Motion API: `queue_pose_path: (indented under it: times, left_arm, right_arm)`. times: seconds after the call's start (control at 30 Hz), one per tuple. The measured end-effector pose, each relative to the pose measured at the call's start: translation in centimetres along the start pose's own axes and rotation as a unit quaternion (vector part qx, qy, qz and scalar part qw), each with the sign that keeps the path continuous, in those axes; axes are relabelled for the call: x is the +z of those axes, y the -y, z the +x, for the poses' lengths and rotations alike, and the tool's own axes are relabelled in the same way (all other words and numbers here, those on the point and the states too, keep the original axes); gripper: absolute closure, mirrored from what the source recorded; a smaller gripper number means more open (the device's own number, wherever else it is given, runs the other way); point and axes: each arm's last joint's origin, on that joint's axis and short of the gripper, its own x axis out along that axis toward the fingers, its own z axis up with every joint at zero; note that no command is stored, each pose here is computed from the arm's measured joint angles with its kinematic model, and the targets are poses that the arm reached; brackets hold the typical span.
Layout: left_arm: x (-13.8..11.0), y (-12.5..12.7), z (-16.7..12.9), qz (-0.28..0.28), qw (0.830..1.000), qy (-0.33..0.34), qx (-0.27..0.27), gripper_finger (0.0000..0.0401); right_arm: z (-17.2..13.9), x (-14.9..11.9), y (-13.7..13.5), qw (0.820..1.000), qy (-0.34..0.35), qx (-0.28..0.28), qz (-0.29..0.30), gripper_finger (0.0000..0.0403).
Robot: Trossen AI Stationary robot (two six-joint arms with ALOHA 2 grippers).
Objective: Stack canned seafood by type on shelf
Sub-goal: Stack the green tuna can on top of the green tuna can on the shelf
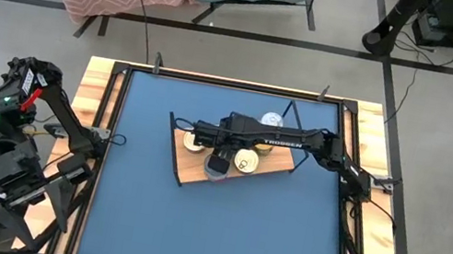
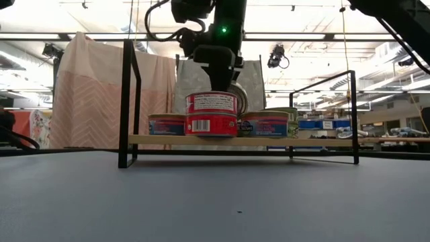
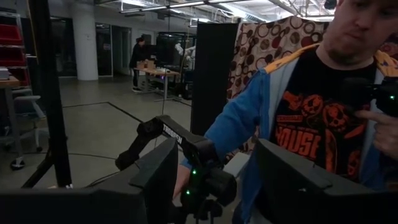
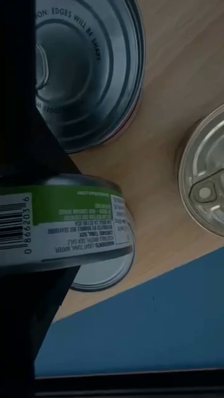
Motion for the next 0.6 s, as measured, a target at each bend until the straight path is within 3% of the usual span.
queue_pose_path:
  times: [0.17,0.33,0.6]
  left_arm:
    - [0.0,0.01,0.0,0.0,1.0,0.0,0.0,0.0183]
    - [0.0,0.0,0.0,0.0,1.0,0.0,0.0,0.0183]
    - [0.01,0.0,0.0,0.0,1.0,0.0,0.0,0.0183]
  right_arm:
    - [0.1,0.09,0.35,1.0,-0.001,0.007,0.005,0.0203]
    - [0.05,-0.13,0.65,0.999,-0.005,-0.035,0.001,0.0197]
    - [0.04,0.07,0.85,0.999,0.006,-0.053,-0.002,0.0201]
